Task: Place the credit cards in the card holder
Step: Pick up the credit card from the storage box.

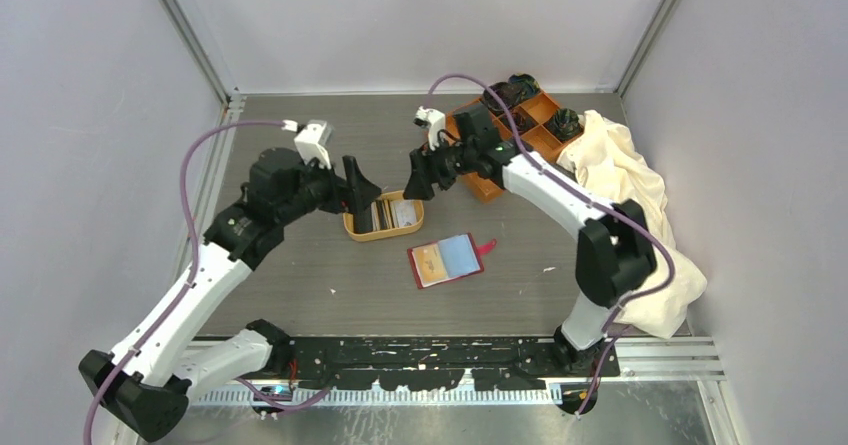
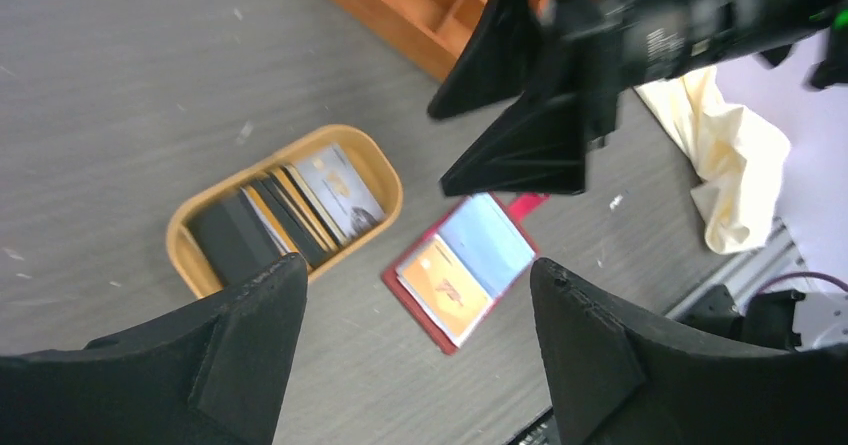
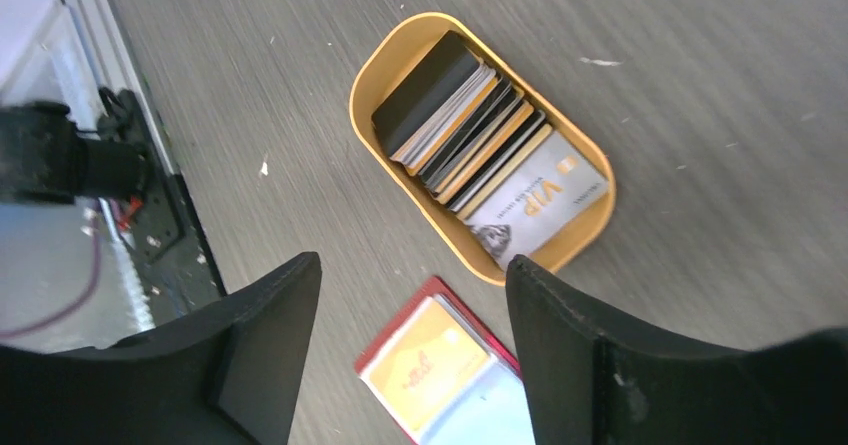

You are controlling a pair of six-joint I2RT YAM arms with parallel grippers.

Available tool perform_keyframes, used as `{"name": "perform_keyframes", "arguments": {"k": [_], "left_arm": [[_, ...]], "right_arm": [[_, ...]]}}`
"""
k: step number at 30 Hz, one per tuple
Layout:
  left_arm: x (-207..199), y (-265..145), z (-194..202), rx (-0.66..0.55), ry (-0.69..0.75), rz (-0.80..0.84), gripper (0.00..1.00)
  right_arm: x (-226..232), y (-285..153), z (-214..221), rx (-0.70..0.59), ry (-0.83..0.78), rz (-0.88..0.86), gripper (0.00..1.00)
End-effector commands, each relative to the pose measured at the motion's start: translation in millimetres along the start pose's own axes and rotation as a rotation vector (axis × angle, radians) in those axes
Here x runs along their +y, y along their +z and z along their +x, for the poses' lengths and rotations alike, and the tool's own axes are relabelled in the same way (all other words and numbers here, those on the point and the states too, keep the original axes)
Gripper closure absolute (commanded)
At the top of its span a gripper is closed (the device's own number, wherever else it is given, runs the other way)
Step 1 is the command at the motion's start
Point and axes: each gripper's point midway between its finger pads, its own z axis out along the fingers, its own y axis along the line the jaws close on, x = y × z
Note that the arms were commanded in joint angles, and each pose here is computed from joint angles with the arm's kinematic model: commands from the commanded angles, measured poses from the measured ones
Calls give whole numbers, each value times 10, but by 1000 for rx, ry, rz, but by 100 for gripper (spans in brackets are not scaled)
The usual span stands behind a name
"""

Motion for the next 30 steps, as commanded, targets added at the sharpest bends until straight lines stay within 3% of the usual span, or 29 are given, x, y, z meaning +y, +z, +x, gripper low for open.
{"name": "perform_keyframes", "arguments": {"k": [1,10,16,23,30], "left_arm": [[253,-105,-53,79,129,-98,18],[975,-75,189,170,289,-396,17],[1087,-101,276,195,310,-439,19],[1067,-58,338,222,306,-415,20],[1083,-46,363,231,306,-417,21]], "right_arm": [[62,279,-244,-17,179,-26,31],[-152,934,62,86,417,28,46],[-313,1259,378,205,453,99,48],[-429,1303,520,239,409,206,48],[-301,1468,663,268,487,127,48]]}}
